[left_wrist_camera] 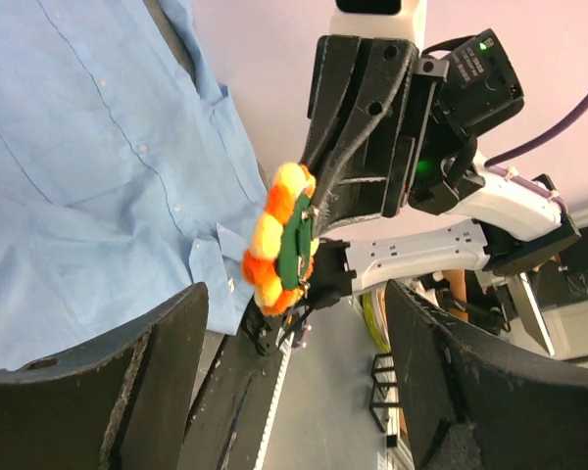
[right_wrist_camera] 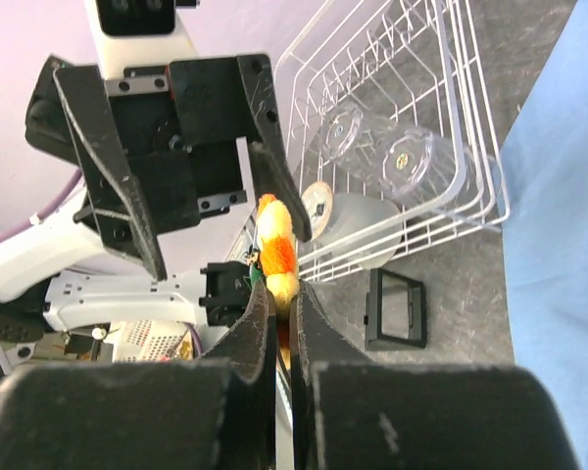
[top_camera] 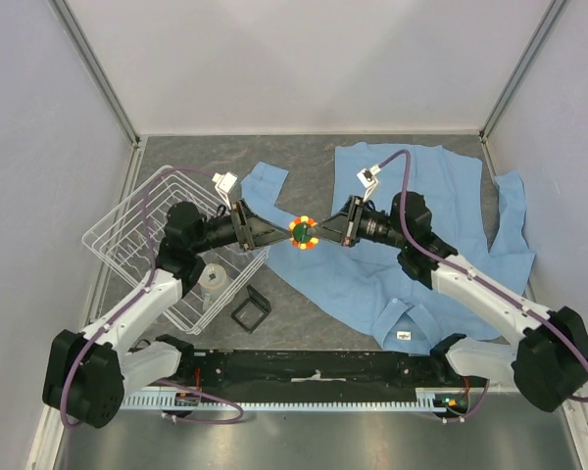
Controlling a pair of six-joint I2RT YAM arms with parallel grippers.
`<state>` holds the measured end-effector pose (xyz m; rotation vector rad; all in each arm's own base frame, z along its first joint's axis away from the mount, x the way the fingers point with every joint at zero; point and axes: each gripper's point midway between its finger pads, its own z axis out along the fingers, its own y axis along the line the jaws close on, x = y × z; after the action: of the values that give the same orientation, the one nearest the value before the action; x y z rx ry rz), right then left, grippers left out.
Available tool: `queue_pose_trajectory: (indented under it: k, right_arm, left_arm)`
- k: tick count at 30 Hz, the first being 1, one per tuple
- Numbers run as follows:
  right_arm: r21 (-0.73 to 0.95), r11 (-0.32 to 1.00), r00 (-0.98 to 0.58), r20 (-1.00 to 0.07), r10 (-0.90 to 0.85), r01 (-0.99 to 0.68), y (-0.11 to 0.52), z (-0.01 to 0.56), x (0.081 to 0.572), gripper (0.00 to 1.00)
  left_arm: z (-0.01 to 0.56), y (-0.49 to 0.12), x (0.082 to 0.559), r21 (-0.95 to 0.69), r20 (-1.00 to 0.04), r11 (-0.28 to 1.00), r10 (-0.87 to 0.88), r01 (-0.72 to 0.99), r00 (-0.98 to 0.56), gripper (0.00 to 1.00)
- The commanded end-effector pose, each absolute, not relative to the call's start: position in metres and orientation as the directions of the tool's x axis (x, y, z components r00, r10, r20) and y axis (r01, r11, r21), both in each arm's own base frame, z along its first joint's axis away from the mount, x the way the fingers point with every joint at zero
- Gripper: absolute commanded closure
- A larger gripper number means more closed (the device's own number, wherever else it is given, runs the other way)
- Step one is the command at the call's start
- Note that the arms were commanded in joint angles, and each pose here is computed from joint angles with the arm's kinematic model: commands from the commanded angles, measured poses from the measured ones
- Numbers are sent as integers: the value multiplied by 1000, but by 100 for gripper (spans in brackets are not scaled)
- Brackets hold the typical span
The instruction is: Remove the brooch from the garment
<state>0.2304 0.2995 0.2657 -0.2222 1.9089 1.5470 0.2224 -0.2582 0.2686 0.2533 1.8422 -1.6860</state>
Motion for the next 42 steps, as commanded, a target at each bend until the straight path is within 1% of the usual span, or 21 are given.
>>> queue_pose_trajectory:
  k: [1, 3, 5, 8, 9, 11, 13, 14, 15, 17, 18, 20, 22, 23, 24, 27, 31, 34, 36, 39, 42]
  right_arm:
    - [746, 211, -701, -666, 255, -631, 312, 308, 254, 100]
    - [716, 190, -669, -696, 261, -671, 315, 325, 269, 100]
    - [706, 184, -662, -707, 248, -684, 320, 322, 287, 100]
    - [689, 150, -650, -721, 240, -709, 324, 328, 317, 100]
    - [689, 140, -652, -721, 233, -712, 323, 326, 330, 100]
    - [685, 106, -650, -721, 240, -721, 322, 330, 338, 100]
    - [698, 83, -671, -710, 215, -712, 323, 317, 339, 100]
    - [691, 66, -665, -714, 217, -720, 322, 317, 336, 100]
    - [711, 61, -687, -696, 207, -701, 322, 302, 332, 100]
    - [703, 46, -681, -702, 211, -710, 319, 297, 327, 100]
    - [711, 52, -689, -694, 208, -701, 318, 290, 324, 100]
    - [704, 38, -685, -700, 202, -709, 318, 289, 319, 100]
    - [704, 40, -684, -701, 200, -709, 316, 286, 315, 100]
    - [705, 45, -685, -701, 201, -708, 316, 286, 315, 100]
    - [707, 45, -687, -699, 199, -706, 316, 285, 314, 100]
    - [710, 33, -691, -694, 204, -703, 318, 285, 313, 100]
    - [759, 41, -728, -637, 252, -650, 318, 283, 321, 100]
    - [751, 32, -713, -639, 288, -660, 316, 291, 321, 100]
    - [745, 58, -703, -650, 289, -665, 316, 290, 322, 100]
    - [750, 111, -699, -651, 296, -652, 314, 282, 329, 100]
    - [758, 95, -708, -641, 298, -646, 315, 281, 327, 100]
  left_arm:
    - [289, -250, 219, -821, -567, 107, -275, 561, -777, 22]
    - [295, -249, 229, -824, -563, 118, -277, 554, -778, 23]
    - [307, -246, 242, -811, -581, 133, -299, 570, -757, 25]
    - [307, -236, 270, -808, -588, 212, -344, 550, -732, 34]
    - [305, -232, 276, -797, -603, 238, -349, 555, -717, 40]
    - [305, -224, 287, -782, -623, 268, -370, 563, -690, 44]
    - [303, -222, 293, -758, -652, 288, -361, 586, -666, 45]
    - [295, -223, 296, -759, -651, 291, -345, 582, -676, 43]
    - [291, -224, 298, -745, -667, 295, -325, 598, -671, 34]
    - [279, -228, 302, -753, -657, 280, -284, 595, -698, 23]
    - [276, -228, 304, -749, -662, 278, -272, 602, -698, 20]
    - [273, -228, 308, -742, -670, 268, -262, 615, -695, 19]
    - [269, -224, 311, -768, -640, 250, -271, 589, -719, 29]
    - [275, -217, 313, -752, -659, 233, -282, 616, -698, 37]
    - [275, -213, 314, -768, -640, 228, -298, 599, -708, 40]
    - [273, -208, 310, -766, -642, 217, -305, 605, -703, 41]
    - [266, -208, 300, -753, -657, 233, -307, 615, -688, 39]
    - [265, -214, 293, -735, -677, 244, -308, 632, -668, 43]
    - [264, -228, 283, -729, -684, 206, -260, 653, -681, 37]
    - [262, -242, 272, -736, -676, 160, -214, 657, -705, 22]
    - [266, -248, 267, -725, -687, 138, -220, 675, -693, 17]
